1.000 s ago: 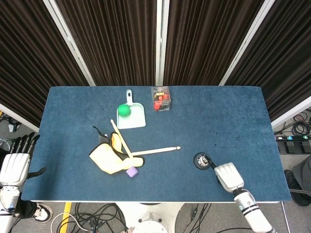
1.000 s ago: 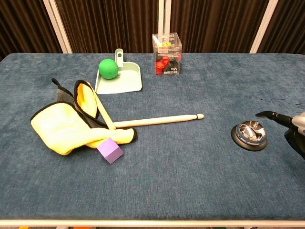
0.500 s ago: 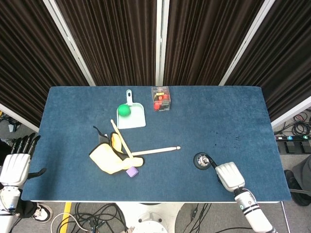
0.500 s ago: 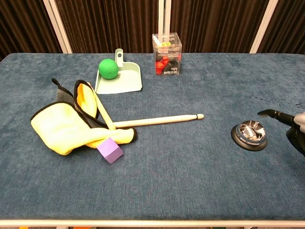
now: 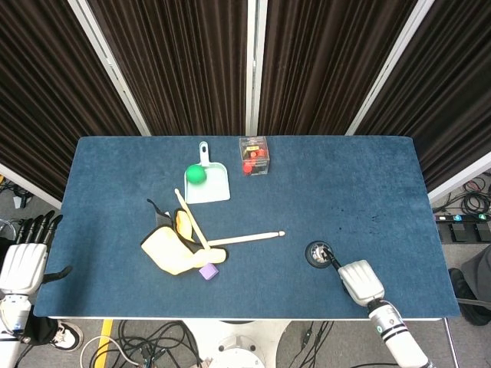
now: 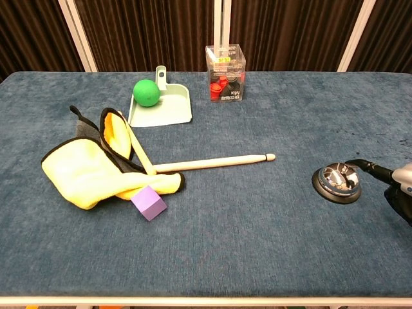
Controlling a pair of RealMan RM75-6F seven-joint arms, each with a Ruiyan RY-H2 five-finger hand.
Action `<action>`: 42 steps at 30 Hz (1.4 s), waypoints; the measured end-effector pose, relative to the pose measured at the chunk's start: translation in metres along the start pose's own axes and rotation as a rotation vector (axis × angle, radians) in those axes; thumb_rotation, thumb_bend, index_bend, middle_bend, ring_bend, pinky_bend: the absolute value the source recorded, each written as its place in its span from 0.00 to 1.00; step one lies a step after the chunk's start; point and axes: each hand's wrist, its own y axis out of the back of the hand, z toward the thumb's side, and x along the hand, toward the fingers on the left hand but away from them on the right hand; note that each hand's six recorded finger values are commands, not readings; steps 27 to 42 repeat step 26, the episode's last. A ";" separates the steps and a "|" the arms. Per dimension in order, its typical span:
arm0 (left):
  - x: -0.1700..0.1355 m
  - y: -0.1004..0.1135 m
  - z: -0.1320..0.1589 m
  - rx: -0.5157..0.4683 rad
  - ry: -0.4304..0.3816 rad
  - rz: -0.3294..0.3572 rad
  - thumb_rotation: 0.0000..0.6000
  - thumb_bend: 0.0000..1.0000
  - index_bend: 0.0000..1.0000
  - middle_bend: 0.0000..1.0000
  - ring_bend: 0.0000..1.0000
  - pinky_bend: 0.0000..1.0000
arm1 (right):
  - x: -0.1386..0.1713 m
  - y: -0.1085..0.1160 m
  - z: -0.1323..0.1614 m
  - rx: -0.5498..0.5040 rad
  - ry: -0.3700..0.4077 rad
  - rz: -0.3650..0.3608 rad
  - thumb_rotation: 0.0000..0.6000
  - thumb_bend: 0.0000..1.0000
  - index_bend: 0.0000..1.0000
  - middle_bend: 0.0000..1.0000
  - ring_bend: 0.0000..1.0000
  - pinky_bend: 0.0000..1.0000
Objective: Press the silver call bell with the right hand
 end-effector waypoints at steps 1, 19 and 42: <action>0.000 0.000 0.000 0.000 -0.001 0.001 1.00 0.00 0.00 0.00 0.00 0.06 | 0.000 0.003 0.000 -0.003 0.000 -0.014 1.00 1.00 0.00 0.89 0.83 0.79; 0.001 0.000 0.007 0.003 -0.015 -0.007 1.00 0.00 0.00 0.00 0.00 0.06 | 0.036 0.064 -0.094 -0.050 -0.295 -0.201 1.00 0.09 0.00 0.00 0.00 0.00; 0.004 0.000 0.009 0.011 -0.022 -0.010 1.00 0.00 0.00 0.00 0.00 0.06 | 0.051 0.073 -0.117 -0.093 -0.349 -0.239 1.00 0.04 0.00 0.00 0.00 0.00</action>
